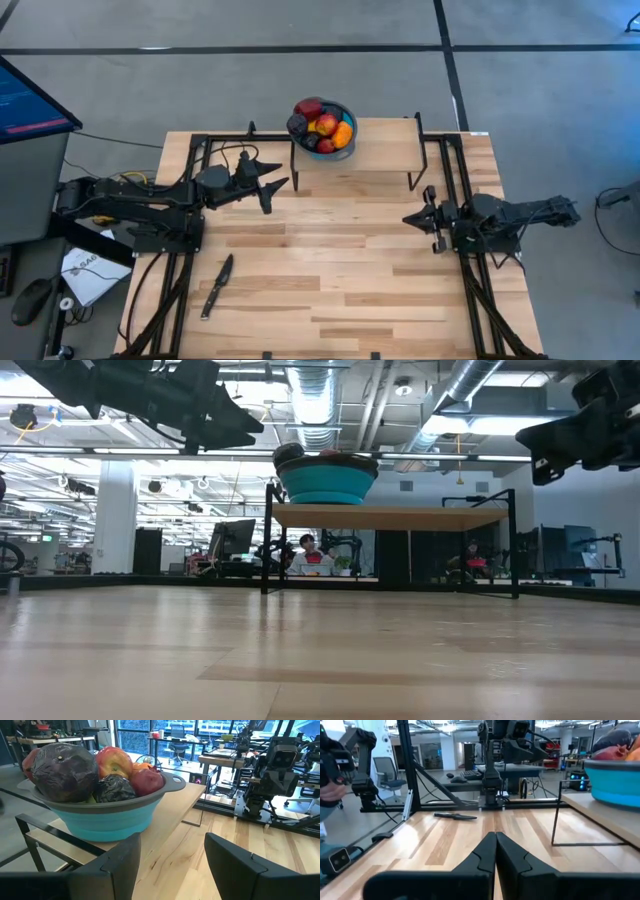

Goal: Pick & Place Fruit
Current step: Return to Home Position

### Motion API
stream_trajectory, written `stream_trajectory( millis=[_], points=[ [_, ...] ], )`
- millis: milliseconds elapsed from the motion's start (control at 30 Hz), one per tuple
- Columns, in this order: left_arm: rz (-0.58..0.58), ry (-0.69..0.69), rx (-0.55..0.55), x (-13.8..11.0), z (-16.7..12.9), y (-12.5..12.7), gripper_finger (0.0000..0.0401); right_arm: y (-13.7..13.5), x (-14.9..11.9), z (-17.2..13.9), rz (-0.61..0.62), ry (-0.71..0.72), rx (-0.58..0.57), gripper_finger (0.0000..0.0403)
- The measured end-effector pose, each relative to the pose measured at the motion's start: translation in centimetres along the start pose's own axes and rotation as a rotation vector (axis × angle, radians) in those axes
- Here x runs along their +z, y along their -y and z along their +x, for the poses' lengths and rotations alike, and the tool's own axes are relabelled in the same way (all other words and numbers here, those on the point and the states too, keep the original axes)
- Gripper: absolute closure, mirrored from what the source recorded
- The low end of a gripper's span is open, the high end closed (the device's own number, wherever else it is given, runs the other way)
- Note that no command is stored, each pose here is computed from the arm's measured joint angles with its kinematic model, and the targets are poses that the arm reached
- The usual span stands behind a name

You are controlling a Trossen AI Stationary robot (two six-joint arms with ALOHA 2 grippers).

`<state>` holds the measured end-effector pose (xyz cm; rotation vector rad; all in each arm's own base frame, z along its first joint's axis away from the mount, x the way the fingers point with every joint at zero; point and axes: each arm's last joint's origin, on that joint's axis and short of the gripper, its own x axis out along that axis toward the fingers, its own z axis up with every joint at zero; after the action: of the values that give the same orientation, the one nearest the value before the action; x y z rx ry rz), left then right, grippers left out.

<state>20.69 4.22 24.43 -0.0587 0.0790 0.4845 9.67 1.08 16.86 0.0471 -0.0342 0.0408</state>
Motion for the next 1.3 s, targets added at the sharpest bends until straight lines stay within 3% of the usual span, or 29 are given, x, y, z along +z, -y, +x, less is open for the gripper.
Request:
stream_trajectory(
  millis=[233, 533, 667, 867, 1100, 1300],
  points=[
    [0.008, 0.012, -0.053, 0.3, -0.3, 0.1, 0.0206, 0.0, 0.0, 0.0, 0.018, 0.000, 0.000, 0.0400],
    [0.056, 0.039, -0.123, 2.3, -5.2, -1.3, 0.0388, 0.0, 0.0, 0.0, 0.018, -0.001, 0.000, 0.0400],
    [0.059, 0.105, -0.209, 2.4, -7.8, -1.8, 0.0391, 0.0, 0.0, 0.0, 0.018, -0.001, 0.000, 0.0400],
    [0.026, 0.194, -0.383, -0.5, -10.6, -2.3, 0.0400, 0.0, 0.0, 0.0, 0.018, -0.001, 0.000, 0.0400],
    [0.020, 0.273, -0.409, -3.4, -11.8, -2.8, 0.0398, 0.0, -0.1, 0.0, 0.018, -0.001, 0.000, 0.0400],
    [0.025, 0.253, -0.409, -5.8, -11.2, -2.8, 0.0400, 0.0, 0.0, 0.0, 0.018, -0.001, 0.000, 0.0400]
  ],
)
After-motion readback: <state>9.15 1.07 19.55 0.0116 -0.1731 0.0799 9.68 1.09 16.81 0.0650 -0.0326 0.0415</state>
